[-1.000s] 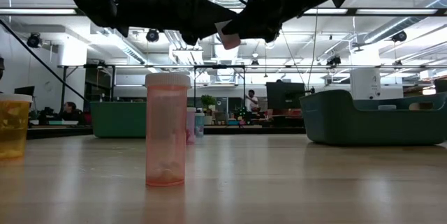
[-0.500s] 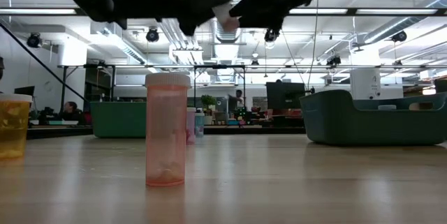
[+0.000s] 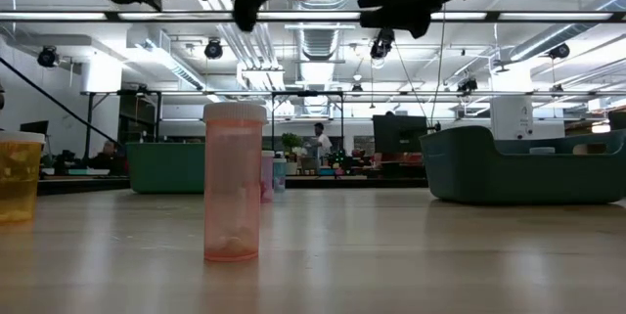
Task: Pick and place medicine bottles into bin by pill shape (circle, oval)
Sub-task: Put the transparent capsule bottle into the green bin, then put the left yellow tablet bottle into the blue bin
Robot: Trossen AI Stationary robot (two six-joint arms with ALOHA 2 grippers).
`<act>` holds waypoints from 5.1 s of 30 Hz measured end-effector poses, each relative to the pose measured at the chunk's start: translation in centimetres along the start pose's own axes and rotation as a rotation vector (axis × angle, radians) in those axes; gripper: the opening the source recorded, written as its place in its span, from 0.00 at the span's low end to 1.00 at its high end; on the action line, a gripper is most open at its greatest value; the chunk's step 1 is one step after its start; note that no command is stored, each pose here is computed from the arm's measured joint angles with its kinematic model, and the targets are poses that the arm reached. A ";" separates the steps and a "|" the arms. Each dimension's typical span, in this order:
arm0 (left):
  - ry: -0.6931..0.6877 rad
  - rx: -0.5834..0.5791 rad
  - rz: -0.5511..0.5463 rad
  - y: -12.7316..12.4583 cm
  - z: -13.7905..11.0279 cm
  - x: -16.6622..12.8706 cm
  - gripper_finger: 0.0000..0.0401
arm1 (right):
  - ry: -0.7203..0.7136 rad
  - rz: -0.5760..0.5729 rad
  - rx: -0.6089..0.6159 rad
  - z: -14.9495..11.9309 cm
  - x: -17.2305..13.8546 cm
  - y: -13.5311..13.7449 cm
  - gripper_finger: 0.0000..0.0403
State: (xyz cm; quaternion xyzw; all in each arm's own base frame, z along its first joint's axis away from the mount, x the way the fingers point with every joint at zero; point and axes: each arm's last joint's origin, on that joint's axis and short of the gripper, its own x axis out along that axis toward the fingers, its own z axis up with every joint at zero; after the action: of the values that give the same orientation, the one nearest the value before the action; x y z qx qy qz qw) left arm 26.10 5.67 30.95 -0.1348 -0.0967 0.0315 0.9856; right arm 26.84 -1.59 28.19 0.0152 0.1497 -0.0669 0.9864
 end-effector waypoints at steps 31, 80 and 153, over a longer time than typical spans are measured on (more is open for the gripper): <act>0.361 0.170 1.073 10.2 -7.9 -6.5 0.28 | 0.092 -0.006 0.001 -3.1 3.9 0.1 0.62; 0.300 0.119 1.137 13.3 -13.2 -5.5 0.41 | 0.080 -0.006 0.031 -3.3 4.3 0.2 0.62; 0.506 0.500 0.309 -2.4 -5.0 -3.3 0.42 | 0.938 -0.054 0.763 1.7 0.5 13.0 0.62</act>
State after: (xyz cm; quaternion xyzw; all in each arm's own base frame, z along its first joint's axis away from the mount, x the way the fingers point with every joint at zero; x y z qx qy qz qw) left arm 24.00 1.74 26.25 0.0933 0.1816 0.1678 0.9644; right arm 29.61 11.18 29.77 0.3919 0.5345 -0.1272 0.7379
